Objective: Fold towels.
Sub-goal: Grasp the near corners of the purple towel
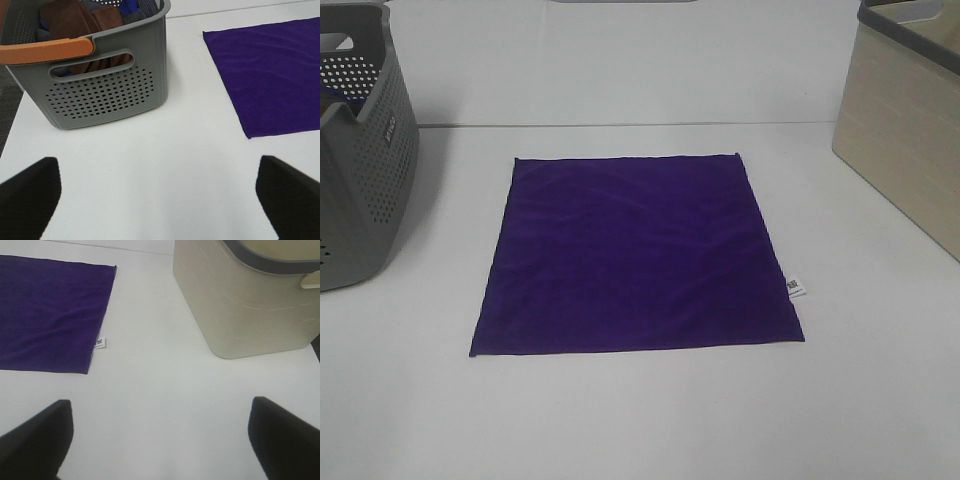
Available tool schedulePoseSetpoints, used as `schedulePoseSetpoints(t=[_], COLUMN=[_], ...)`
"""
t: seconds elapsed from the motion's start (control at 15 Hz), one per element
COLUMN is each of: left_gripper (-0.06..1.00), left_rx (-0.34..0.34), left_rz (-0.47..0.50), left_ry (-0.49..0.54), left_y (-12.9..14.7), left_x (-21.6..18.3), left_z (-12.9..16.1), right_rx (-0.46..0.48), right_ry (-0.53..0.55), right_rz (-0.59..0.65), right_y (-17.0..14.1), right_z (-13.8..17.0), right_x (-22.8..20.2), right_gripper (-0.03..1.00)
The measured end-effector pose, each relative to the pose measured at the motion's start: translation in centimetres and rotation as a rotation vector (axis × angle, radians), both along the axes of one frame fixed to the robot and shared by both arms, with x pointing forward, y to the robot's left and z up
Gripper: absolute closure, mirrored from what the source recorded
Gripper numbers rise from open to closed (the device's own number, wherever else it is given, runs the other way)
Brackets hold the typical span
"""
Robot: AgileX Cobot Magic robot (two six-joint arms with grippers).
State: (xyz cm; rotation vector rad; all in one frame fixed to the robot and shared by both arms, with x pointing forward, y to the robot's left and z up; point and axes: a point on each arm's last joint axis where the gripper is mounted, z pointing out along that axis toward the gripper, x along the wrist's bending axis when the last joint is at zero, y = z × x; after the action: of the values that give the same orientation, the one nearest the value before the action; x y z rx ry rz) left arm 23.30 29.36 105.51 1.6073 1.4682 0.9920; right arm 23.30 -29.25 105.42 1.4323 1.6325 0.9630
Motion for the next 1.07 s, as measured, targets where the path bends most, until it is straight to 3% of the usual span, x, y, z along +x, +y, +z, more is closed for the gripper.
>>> schedulePoseSetpoints(t=[0.27, 0.33, 0.47, 0.53, 0.6, 0.67, 0.87, 1.07], left_gripper=[-0.04, -0.04, -0.04, -0.04, -0.04, -0.04, -0.04, -0.04], left_rx=[-0.005, -0.013, -0.029, -0.033, -0.088, -0.126, -0.288, -0.351], left_rz=[-0.004, -0.009, -0.017, -0.020, -0.050, -0.089, -0.193, -0.212], left_ry=[0.007, 0.055, 0.235, 0.282, 0.426, 0.487, 0.592, 0.727], left_y=[0.0, -0.1, 0.0, 0.1, -0.1, -0.4, -1.5, -1.5], left_x=[0.1, 0.5, 2.9, 3.8, 8.2, 10.5, 17.5, 23.3], left_z=[0.0, 0.4, 2.4, 3.2, 5.6, 5.6, 2.3, -3.8], right_rx=[0.000, 0.002, 0.033, 0.063, 0.114, 0.113, 0.223, 0.372], right_ry=[0.008, 0.065, 0.216, 0.350, 0.541, 0.584, 0.663, 0.767], right_rz=[0.000, 0.003, 0.005, -0.006, -0.004, 0.041, 0.252, 0.436], right_y=[0.0, 0.0, 0.2, 0.2, 0.6, 0.8, 2.7, 4.4], right_z=[0.0, 0.2, 1.0, 1.8, 3.2, 3.2, 0.3, -4.4], right_x=[0.1, 0.7, 2.5, 4.6, 10.2, 13.1, 21.1, 25.3], right_gripper=[0.05, 0.05, 0.05, 0.05, 0.05, 0.05, 0.06, 0.06])
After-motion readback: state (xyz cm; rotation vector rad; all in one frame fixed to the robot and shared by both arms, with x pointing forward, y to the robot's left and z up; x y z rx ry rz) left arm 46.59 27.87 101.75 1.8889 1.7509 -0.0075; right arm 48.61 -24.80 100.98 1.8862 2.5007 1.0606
